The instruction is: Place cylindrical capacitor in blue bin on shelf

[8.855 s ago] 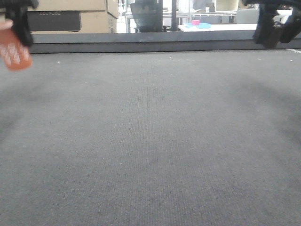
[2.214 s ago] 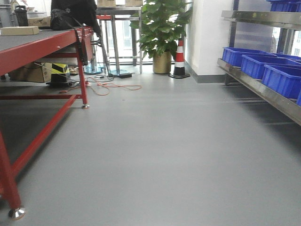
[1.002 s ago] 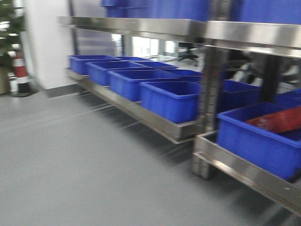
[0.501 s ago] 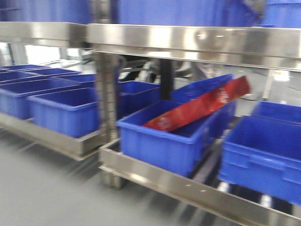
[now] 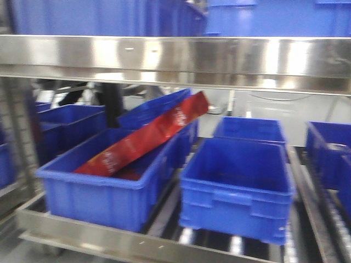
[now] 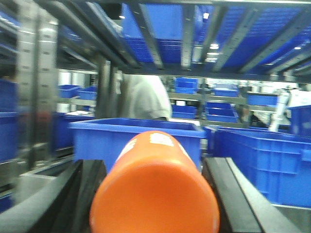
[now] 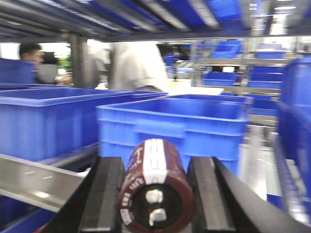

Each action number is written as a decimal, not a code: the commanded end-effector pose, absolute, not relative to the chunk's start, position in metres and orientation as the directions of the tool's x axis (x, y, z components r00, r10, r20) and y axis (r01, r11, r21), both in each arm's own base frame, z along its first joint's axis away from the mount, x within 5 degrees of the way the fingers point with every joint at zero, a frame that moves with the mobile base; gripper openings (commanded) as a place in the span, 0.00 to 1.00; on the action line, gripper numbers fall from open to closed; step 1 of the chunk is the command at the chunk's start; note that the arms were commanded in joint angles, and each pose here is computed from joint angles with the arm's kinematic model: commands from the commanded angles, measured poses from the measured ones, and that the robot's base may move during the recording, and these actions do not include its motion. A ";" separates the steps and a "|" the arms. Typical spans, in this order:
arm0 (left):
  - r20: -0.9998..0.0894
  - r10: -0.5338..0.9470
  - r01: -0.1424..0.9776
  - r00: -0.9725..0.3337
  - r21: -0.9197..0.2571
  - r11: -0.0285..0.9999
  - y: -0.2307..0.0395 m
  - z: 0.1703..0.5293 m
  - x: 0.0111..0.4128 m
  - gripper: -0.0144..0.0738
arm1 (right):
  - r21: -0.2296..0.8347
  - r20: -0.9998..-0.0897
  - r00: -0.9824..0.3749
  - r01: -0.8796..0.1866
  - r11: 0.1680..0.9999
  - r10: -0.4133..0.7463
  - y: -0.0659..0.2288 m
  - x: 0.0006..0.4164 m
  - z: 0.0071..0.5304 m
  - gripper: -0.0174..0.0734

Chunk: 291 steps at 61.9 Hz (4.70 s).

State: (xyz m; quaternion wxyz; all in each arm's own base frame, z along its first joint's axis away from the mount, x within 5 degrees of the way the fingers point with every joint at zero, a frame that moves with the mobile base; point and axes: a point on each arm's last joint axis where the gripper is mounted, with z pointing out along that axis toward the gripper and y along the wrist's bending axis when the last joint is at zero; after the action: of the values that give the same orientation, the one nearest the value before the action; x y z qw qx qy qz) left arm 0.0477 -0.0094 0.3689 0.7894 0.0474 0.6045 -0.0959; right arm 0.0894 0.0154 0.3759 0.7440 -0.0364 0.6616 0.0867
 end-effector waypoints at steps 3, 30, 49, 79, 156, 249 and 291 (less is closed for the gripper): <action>-0.955 -0.103 0.210 0.277 -0.045 0.977 -0.009 0.371 0.046 0.04 | 0.052 -0.986 0.147 -0.178 0.983 0.079 0.015 0.088 0.379 0.01; -0.955 -0.103 0.210 0.277 -0.045 0.977 -0.009 0.371 0.046 0.04 | 0.052 -0.986 0.147 -0.178 0.983 0.079 0.015 0.088 0.379 0.01; -0.955 -0.103 0.210 0.277 -0.045 0.977 -0.009 0.371 0.046 0.04 | 0.052 -0.986 0.147 -0.178 0.983 0.079 0.015 0.088 0.379 0.01; -0.955 -0.103 0.210 0.277 -0.045 0.977 -0.009 0.371 0.046 0.04 | 0.052 -0.986 0.147 -0.178 0.983 0.079 0.015 0.088 0.379 0.01; -0.955 -0.103 0.210 0.277 -0.045 0.977 -0.009 0.371 0.046 0.04 | 0.052 -0.986 0.147 -0.178 0.983 0.079 0.015 0.088 0.379 0.01; -0.995 -0.081 0.446 0.053 -0.049 0.894 -0.105 0.445 0.213 0.04 | -0.007 -0.993 0.106 -0.457 0.890 0.047 0.120 0.237 0.420 0.01; -0.998 -0.023 0.612 -0.050 -0.049 0.789 -0.196 0.397 0.254 0.46 | 0.064 -0.997 -0.072 -0.483 0.873 0.033 0.147 0.263 0.391 0.48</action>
State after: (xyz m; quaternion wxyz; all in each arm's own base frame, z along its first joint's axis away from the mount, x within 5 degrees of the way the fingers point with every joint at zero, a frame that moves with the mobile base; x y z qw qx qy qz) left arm 0.2565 -0.1954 0.3893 0.6414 0.2188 0.6974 -0.2332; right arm 0.2634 0.1466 0.3869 0.6592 -0.1691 0.7089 0.1853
